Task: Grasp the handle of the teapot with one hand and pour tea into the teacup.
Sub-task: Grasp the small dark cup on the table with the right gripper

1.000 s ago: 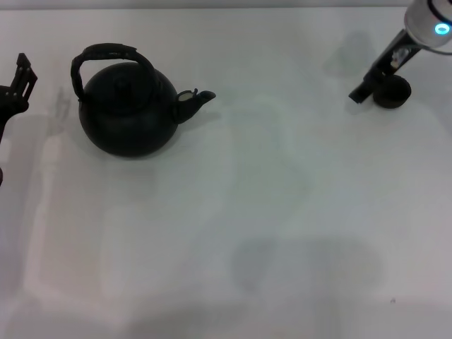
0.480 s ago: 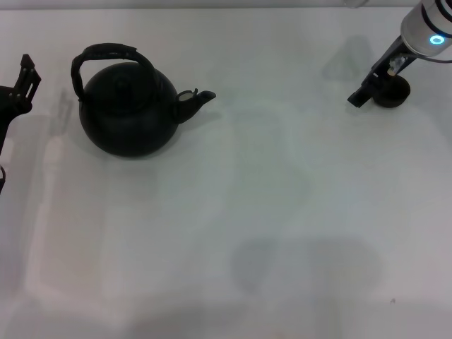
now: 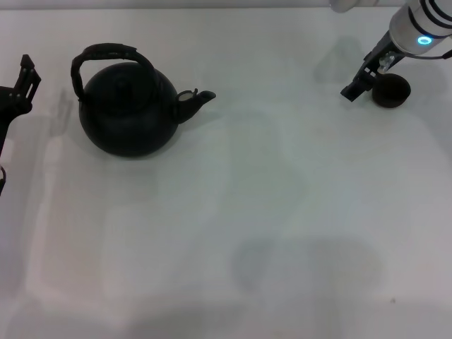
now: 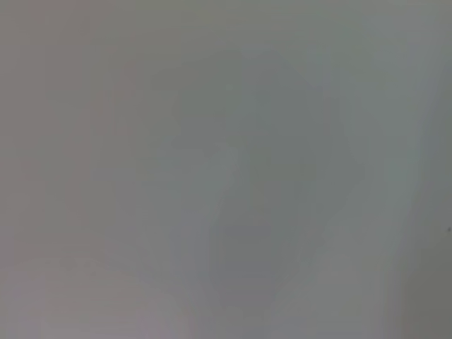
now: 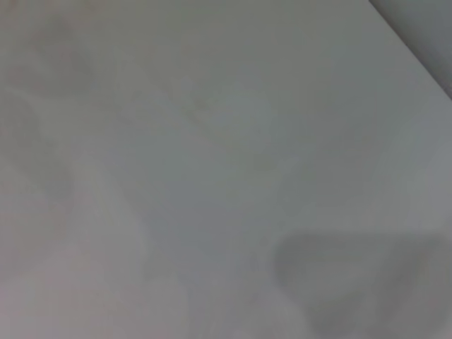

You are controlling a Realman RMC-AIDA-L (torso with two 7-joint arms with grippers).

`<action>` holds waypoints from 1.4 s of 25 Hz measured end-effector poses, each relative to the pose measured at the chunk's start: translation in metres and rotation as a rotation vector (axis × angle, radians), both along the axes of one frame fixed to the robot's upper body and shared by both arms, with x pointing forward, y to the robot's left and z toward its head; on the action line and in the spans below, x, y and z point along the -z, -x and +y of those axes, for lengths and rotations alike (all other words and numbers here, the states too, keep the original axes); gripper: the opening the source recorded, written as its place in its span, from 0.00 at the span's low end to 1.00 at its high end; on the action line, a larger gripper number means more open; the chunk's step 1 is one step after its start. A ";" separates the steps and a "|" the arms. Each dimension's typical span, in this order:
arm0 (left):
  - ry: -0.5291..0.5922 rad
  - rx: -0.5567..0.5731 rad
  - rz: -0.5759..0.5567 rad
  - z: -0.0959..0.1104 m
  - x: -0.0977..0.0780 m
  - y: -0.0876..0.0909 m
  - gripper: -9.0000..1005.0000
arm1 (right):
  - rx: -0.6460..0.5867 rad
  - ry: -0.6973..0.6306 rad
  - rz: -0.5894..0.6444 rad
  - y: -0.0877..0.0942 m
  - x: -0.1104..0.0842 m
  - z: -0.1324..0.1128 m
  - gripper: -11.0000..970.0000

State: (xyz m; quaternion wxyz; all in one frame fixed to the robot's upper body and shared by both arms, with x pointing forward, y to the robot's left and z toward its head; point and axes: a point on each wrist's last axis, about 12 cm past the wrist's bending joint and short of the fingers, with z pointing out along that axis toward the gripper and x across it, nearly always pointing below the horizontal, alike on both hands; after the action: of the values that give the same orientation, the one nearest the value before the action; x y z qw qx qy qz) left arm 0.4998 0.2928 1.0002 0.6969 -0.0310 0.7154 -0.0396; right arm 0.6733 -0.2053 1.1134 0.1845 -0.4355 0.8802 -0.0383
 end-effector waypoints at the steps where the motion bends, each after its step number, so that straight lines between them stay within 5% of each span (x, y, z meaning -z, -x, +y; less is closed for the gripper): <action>1: 0.000 0.000 0.000 0.000 0.000 0.000 0.81 | 0.000 0.001 -0.001 0.000 0.000 0.000 0.86; 35: -0.007 0.005 -0.006 0.000 -0.002 -0.002 0.81 | 0.112 0.004 0.060 0.008 0.011 -0.037 0.86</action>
State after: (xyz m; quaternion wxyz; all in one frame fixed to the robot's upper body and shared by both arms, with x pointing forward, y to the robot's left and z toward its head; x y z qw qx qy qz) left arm 0.5018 0.2933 1.0017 0.6991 -0.0264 0.7135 -0.0389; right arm 0.6657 -0.2420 1.1023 0.1548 -0.3868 0.9083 -0.0372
